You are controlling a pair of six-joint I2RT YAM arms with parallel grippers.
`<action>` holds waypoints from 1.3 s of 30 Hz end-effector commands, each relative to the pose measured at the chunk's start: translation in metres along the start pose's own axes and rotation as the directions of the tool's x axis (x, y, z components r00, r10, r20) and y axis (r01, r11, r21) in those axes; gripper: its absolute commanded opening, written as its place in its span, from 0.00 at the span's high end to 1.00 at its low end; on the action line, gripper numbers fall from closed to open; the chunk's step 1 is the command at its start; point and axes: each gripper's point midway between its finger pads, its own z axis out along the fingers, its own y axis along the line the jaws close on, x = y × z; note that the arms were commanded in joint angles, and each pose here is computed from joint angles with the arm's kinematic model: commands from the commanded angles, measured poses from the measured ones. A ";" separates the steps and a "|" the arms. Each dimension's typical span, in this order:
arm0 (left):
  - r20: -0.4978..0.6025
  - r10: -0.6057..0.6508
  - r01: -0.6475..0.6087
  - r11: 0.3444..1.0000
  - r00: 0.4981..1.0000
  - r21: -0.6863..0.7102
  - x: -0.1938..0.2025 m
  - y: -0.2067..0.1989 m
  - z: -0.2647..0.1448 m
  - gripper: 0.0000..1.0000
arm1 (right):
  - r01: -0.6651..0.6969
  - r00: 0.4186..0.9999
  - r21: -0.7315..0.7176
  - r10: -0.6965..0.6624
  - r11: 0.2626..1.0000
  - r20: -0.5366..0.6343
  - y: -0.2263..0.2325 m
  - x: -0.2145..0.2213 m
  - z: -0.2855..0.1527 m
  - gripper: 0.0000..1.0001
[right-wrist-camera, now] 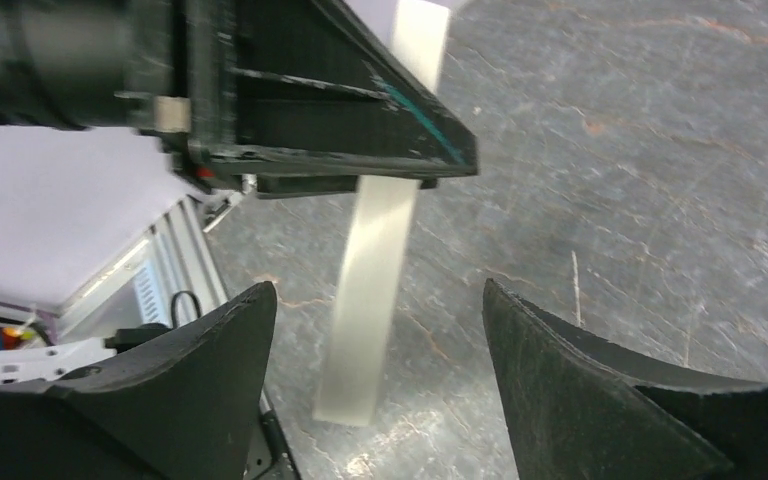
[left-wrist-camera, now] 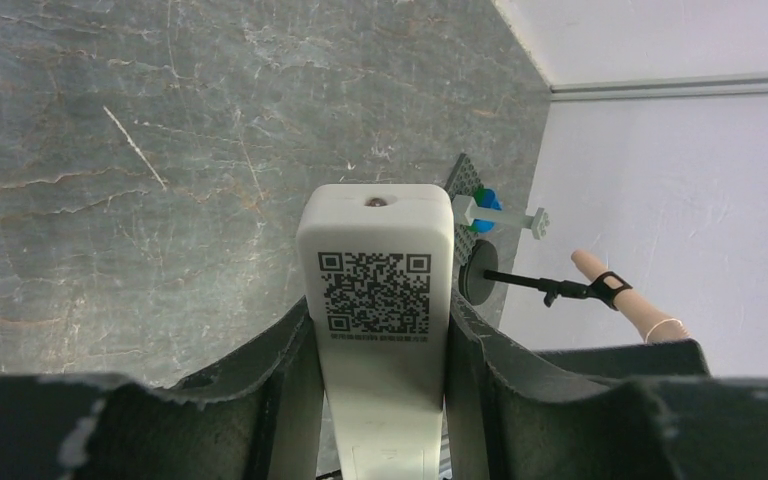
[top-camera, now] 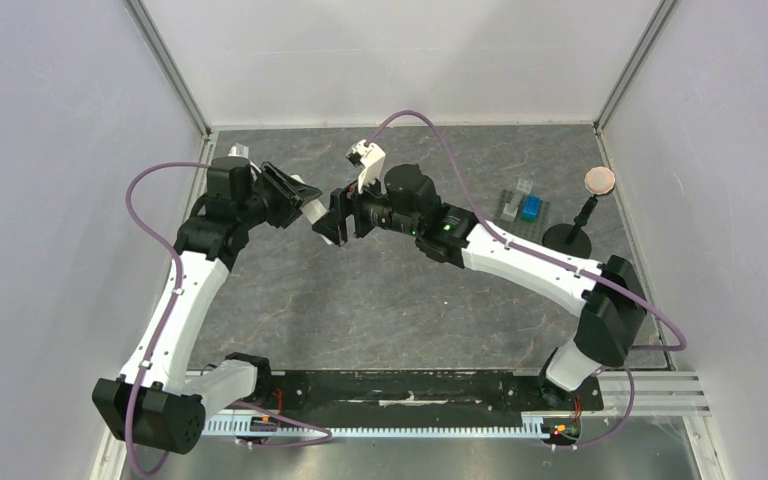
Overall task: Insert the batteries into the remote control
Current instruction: Adjust the remote control.
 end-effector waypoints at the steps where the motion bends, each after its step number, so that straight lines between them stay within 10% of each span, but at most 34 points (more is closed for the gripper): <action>1: 0.003 0.015 -0.015 0.999 1.000 0.035 -0.003 -0.013 -0.009 0.98 | 0.014 1.000 0.061 -0.015 0.998 0.018 -0.011 -0.006 0.009 0.26; 10: -0.012 0.010 -0.009 0.998 1.000 0.062 0.000 -0.018 -0.010 0.95 | -0.091 0.996 0.023 0.091 0.996 0.006 -0.002 -0.002 0.016 0.69; 14: 0.051 0.060 -0.070 0.970 0.997 0.231 -0.004 -0.045 -0.027 0.66 | -0.164 0.986 -0.051 0.165 0.985 -0.001 0.013 -0.013 0.010 0.89; 20: 0.234 0.131 -0.238 0.820 0.963 0.520 -0.008 -0.093 -0.082 0.19 | -0.282 0.956 -0.227 0.294 0.932 0.018 0.041 -0.058 -0.019 0.92; 29: 0.289 0.093 -0.294 0.518 0.953 0.803 -0.002 -0.154 -0.145 0.18 | -0.429 0.886 -0.556 0.453 0.713 -0.102 0.100 -0.101 -0.065 0.91; 39: 0.259 0.099 -0.272 0.522 0.961 0.808 -0.005 -0.163 -0.144 0.53 | -0.480 0.857 -0.624 0.481 0.617 -0.184 0.113 -0.102 -0.084 0.90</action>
